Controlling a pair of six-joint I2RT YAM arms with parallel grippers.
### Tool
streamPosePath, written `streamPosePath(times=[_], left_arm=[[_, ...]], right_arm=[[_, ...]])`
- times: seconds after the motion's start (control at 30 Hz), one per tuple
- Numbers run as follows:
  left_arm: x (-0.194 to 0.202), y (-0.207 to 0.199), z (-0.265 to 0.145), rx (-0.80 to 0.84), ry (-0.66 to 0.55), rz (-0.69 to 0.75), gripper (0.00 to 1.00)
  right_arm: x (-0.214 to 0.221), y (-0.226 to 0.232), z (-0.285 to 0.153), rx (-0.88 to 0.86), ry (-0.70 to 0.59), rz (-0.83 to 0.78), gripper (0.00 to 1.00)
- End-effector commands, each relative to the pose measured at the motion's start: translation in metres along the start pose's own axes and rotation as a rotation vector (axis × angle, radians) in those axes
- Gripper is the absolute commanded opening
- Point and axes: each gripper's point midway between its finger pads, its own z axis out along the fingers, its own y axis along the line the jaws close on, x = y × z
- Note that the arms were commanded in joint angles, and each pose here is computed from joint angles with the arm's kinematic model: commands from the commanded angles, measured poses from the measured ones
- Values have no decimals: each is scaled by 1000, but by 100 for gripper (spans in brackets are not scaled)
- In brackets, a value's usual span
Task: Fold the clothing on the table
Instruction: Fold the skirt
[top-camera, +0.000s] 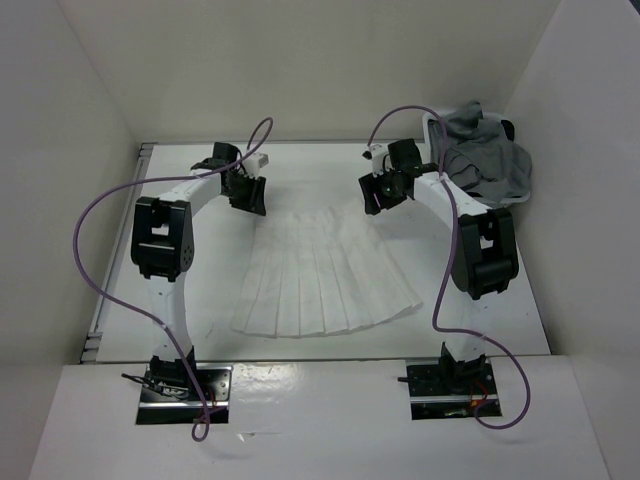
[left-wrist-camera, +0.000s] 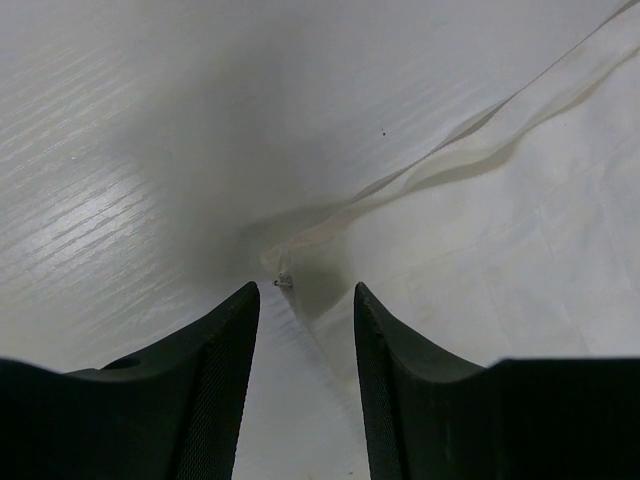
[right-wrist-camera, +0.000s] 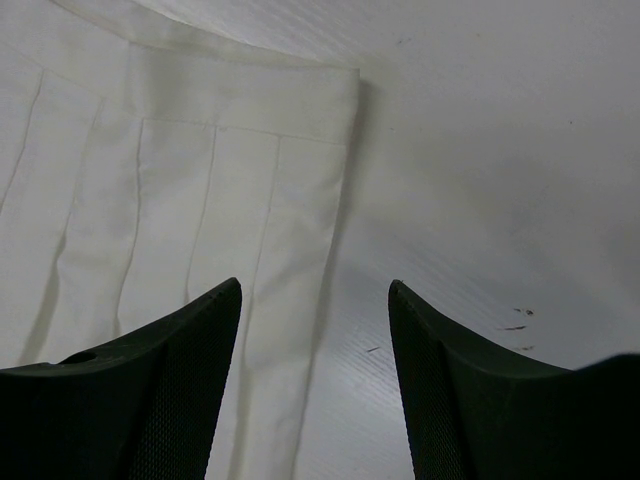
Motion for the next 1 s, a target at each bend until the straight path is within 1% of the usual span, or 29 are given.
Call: streamPosePath(times=[0.0,0.27,0.4,0.43,0.57,0.63,0.7,0.73,0.8,0.87,0.97], left_arm=[[8,5,10,0,29,-4,50],[11,5,19,-3,42,0,50],[10,6,21,-3,42,0,48],[10,6,21,-3,42,0,44],[6,6,20,-4,34,3,37],[6,4,20,5,33,3,31],[10,4,21,6,41,0,29],[10,4,21,6,41,-1,24],[10,4,21,6,41,-1,23],[15,4,22,9,58,-8,17],[12,3,19,8,49,-4,17]], right_arm=[[-20,-3,-6,-6,-61,-19,66],[-20,-3,-6,-6,-61,-19,67],[-18,-3,-3,-7,-52,-17,67],[-15,-3,1,-10,-42,-14,67],[-18,-5,6,-9,-44,-14,67],[-15,-9,12,1,-29,-11,67],[-12,-13,21,10,-18,-18,67],[-16,-13,19,12,-27,-20,67],[-12,-16,26,18,-13,-17,67],[-19,-18,27,21,-25,-20,67],[-26,-20,32,24,-39,-24,67]])
